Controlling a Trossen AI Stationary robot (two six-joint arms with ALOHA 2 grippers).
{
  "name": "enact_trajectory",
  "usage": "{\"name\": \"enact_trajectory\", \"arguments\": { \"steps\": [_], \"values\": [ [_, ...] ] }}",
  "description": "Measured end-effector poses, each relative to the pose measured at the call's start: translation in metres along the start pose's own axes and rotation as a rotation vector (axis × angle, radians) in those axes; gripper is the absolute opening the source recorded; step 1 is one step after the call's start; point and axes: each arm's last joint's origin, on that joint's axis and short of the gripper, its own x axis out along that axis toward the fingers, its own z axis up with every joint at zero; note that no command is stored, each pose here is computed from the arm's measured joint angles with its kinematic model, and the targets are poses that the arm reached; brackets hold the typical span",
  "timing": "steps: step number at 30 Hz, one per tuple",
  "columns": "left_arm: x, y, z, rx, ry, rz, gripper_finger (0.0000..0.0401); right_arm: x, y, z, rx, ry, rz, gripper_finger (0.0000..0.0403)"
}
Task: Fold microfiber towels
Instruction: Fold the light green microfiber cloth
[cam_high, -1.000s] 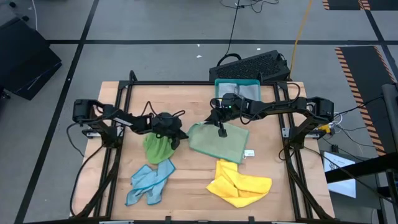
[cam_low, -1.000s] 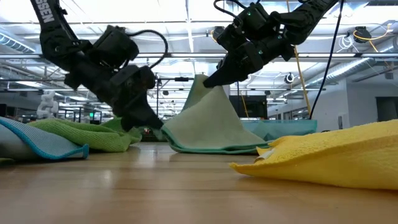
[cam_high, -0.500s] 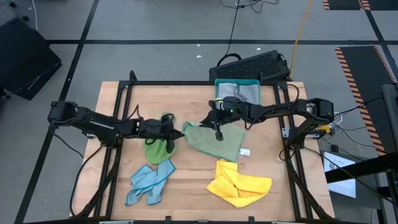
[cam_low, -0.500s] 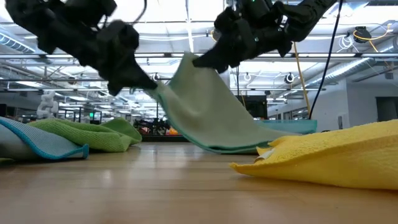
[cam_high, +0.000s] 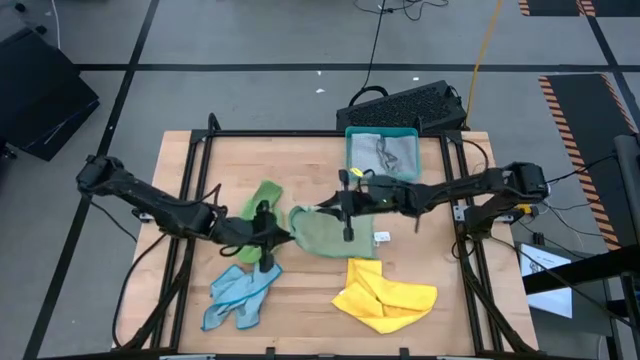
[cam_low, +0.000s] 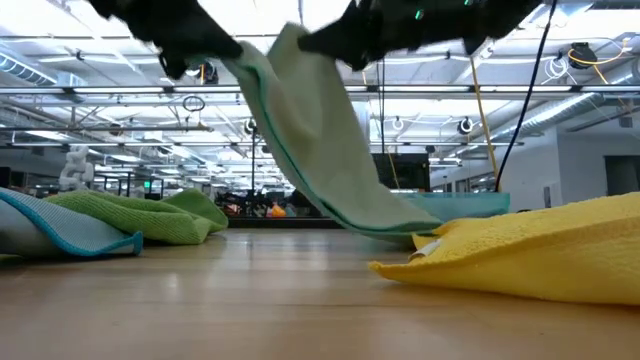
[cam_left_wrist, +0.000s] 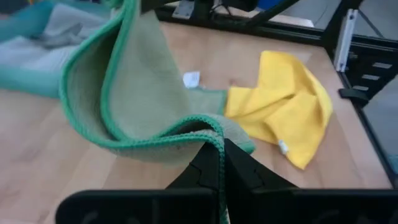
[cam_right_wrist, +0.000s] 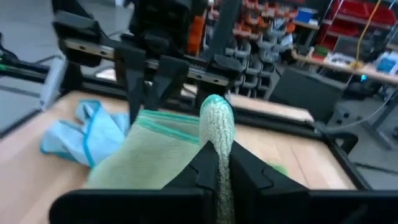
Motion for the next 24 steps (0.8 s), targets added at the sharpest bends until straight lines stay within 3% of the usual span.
{"name": "enact_trajectory", "arguments": {
  "steps": [3, 7, 14, 19, 24],
  "values": [
    [-0.011, -0.015, 0.011, 0.018, -0.006, 0.014, 0.0004, -0.013, 0.017, 0.018, 0.013, -0.034, 0.000, 0.0015],
    [-0.024, -0.033, 0.027, 0.021, -0.077, 0.013, 0.0004, -0.029, 0.039, 0.040, 0.128, -0.107, 0.067, 0.0015],
    [-0.050, -0.059, 0.050, 0.166, -0.199, 0.035, 0.0004, -0.044, 0.075, 0.061, 0.117, -0.224, 0.097, 0.0015],
    [-0.049, -0.049, 0.057, 0.217, -0.233, 0.242, 0.0004, -0.039, 0.068, 0.062, 0.063, -0.267, -0.010, 0.0015],
    [-0.038, -0.008, 0.057, 0.226, -0.160, 0.627, 0.0003, -0.021, 0.024, 0.042, 0.045, -0.195, -0.173, 0.0015]
  ]
}}
